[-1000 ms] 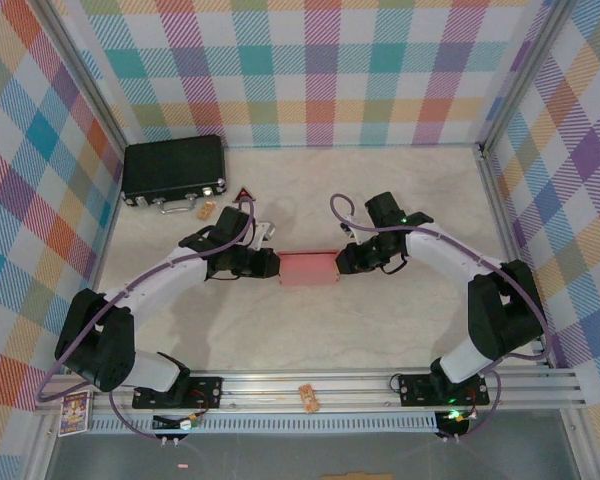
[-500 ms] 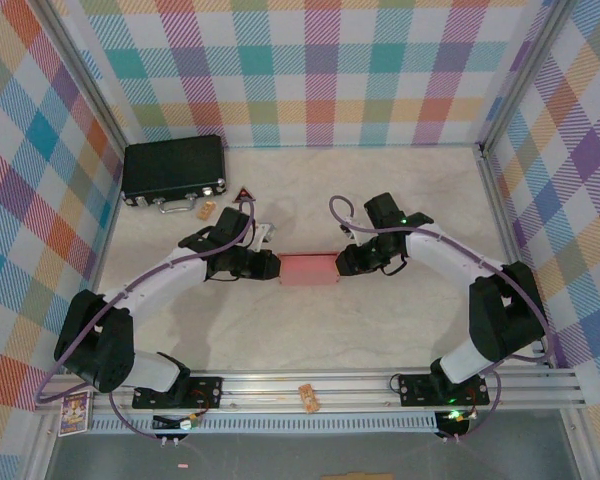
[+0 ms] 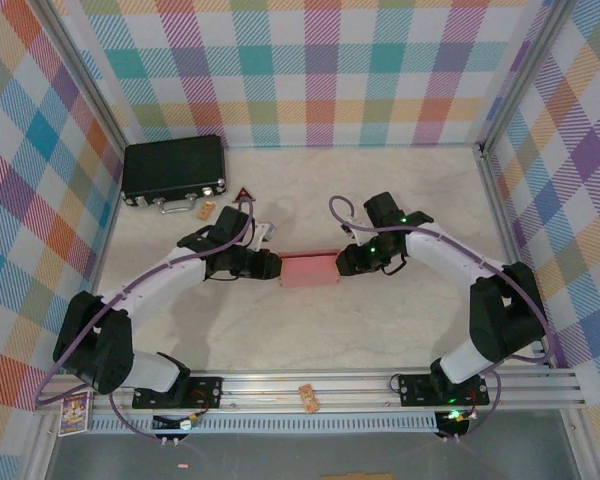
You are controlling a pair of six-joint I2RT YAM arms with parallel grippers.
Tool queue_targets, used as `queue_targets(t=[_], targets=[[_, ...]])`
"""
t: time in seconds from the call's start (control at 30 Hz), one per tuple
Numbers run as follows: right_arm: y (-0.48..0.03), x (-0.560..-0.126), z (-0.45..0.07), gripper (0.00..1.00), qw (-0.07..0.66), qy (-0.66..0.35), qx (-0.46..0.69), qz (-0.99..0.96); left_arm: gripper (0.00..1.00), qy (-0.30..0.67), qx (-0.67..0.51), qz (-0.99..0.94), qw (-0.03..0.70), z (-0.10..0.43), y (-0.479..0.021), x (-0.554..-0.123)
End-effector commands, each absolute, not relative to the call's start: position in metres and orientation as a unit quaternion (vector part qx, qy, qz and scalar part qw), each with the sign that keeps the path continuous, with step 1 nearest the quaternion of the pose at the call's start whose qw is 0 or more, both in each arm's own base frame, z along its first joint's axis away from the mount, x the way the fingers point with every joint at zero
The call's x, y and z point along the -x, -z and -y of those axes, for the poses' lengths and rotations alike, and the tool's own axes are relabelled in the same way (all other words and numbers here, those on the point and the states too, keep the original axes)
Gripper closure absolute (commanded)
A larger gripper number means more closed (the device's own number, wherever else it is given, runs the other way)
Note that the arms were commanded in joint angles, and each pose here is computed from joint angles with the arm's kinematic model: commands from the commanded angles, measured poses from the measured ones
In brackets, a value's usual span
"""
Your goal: Fold the paper box
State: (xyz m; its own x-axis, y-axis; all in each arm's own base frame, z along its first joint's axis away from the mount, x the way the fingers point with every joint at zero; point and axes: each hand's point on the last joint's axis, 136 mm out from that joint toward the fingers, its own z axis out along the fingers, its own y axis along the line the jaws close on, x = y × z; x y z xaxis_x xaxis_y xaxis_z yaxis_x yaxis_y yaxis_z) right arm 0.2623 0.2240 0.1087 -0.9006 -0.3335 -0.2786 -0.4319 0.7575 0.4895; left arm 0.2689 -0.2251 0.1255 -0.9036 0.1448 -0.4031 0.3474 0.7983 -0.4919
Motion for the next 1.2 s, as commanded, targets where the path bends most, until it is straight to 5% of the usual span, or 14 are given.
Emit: queue_targets(t=[0.0, 0.6, 1.17], targets=[[-0.124, -0.264, -0.223, 0.63, 0.103, -0.273, 0.217, -0.931, 0.71, 0.295, -0.145, -0.923, 0.2, 0.229, -0.151, -0.27], [-0.171, -0.276, -0.217, 0.49, 0.177, -0.292, 0.211, -0.916, 0.55, 0.287, -0.15, -0.911, 0.257, 0.223, -0.187, -0.277], [-0.164, -0.296, -0.233, 0.55, 0.152, -0.334, 0.21, -0.906, 0.55, 0.324, -0.141, -0.908, 0.223, 0.241, -0.167, -0.288]])
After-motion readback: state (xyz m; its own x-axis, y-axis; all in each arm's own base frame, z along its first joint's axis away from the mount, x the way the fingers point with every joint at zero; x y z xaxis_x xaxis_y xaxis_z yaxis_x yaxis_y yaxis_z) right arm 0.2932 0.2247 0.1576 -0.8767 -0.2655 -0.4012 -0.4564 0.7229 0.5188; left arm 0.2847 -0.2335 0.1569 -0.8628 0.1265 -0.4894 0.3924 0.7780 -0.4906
